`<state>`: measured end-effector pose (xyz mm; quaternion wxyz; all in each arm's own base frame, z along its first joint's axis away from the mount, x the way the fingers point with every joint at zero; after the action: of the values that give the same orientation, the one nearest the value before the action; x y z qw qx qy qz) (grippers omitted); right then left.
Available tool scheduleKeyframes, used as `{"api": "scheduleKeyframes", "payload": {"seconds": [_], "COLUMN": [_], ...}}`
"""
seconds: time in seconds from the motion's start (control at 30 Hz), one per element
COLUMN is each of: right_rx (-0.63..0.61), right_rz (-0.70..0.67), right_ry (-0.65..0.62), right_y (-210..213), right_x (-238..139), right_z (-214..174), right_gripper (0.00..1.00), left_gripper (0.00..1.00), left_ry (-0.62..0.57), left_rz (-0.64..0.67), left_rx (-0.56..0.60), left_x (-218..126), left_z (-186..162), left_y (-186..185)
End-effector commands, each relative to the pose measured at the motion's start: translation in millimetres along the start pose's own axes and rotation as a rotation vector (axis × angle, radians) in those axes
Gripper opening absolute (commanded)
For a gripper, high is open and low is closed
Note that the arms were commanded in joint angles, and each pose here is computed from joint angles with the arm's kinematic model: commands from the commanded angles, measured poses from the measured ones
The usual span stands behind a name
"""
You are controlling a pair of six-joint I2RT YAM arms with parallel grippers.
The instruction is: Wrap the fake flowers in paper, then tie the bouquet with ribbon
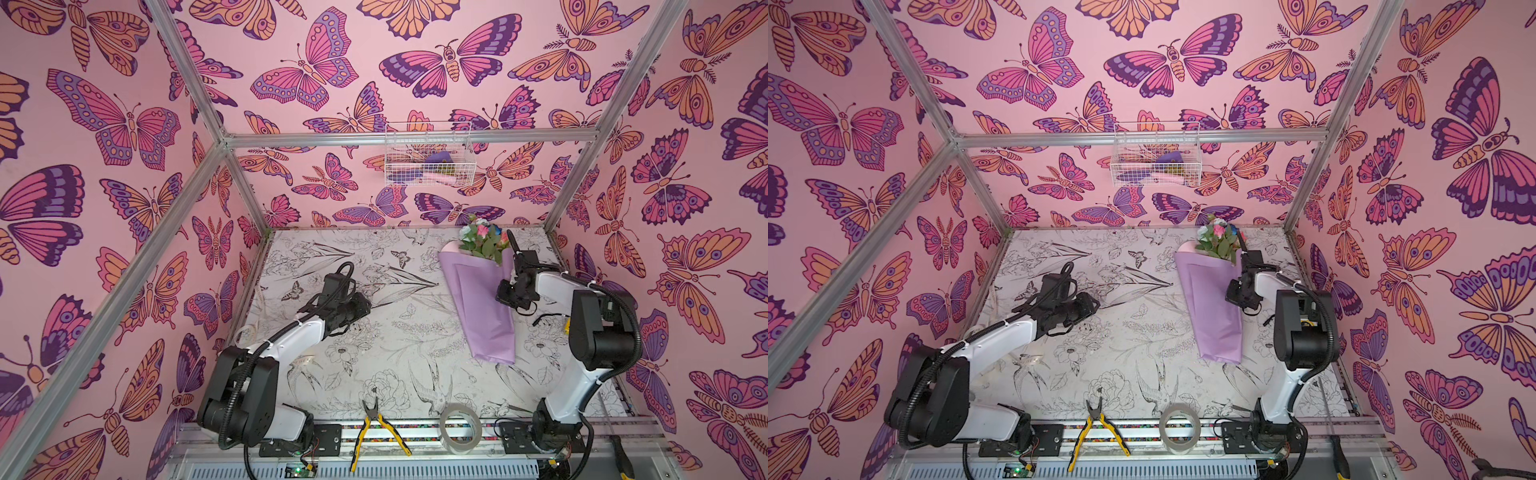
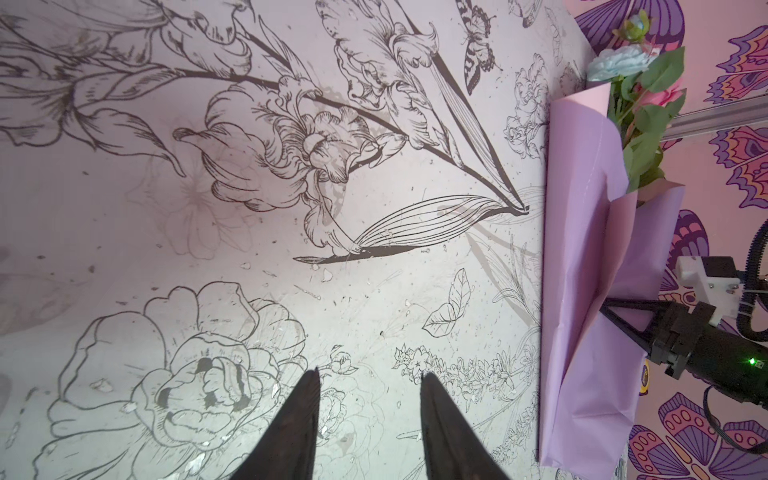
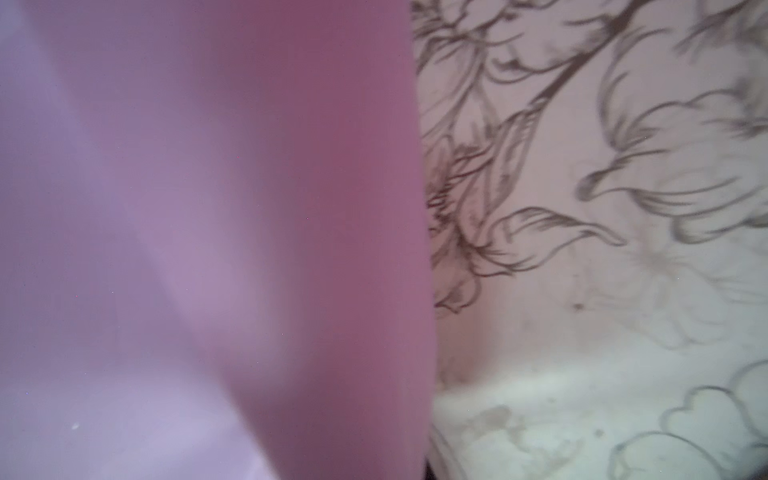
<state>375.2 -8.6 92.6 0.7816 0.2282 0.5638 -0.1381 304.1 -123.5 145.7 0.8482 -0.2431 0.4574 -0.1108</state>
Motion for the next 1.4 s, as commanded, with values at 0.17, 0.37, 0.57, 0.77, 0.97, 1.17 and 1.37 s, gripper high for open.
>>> {"api": "scheduleKeyframes", "payload": {"seconds": [0.17,0.37,0.57,0.77,0.97,1.17,1.37], "right_rx": [-0.064,-0.041,-0.004,-0.046,-0.076,-0.062,-0.004], "right_rz": [-0.127,-0.178,-0.17,-0.154,-0.103,0.043,0.149], "right_ry": [-0.004,-0.06,-0.087,-0.084,-0.057,0.023,0.043], "right_y": [-11.3,-16.5,-23.1,-18.6,-9.1,7.0,13.6], "right_x": [-15.7,-45.2,-65.9,-78.1,-80.6,-67.6,-56.6], "right_z": [12.9,14.1,-0.6,-30.0,-65.4,-102.1,-112.3], "right_gripper": [0.69,0.77,0.79,0.77,0.67,0.44,0.34], "left_gripper": [0.43,0.47,0.52,0.53,0.53,0.5,0.43], "left_ry": [0.0,-0.007,-0.025,-0.051,-0.065,-0.071,-0.011], "left_rz": [0.018,0.018,0.017,0.012,0.001,-0.082,-0.332], "left_rx": [-0.013,-0.016,-0.018,-0.012,-0.01,0.048,0.183], "left_x": [-7.9,-13.8,-21.1,-30.8,-36.6,-29.5,21.1], "left_z": [-6.8,-10.1,-10.3,-8.5,-9.1,-7.8,-19.4], "left_y": [6.3,7.3,7.3,5.5,4.3,-23.8,-120.2]}}
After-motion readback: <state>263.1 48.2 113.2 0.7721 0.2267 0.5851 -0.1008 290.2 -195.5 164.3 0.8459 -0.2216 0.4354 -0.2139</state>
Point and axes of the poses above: each gripper's point midway between its finger pads, its own x axis out along the fingers, its own y axis along the line the jaws close on, z = x × y, the point moved 7 cm from there along -x, back along the fingers, and after that the axes turned 8 degrees about x, right-handed, at the moved point
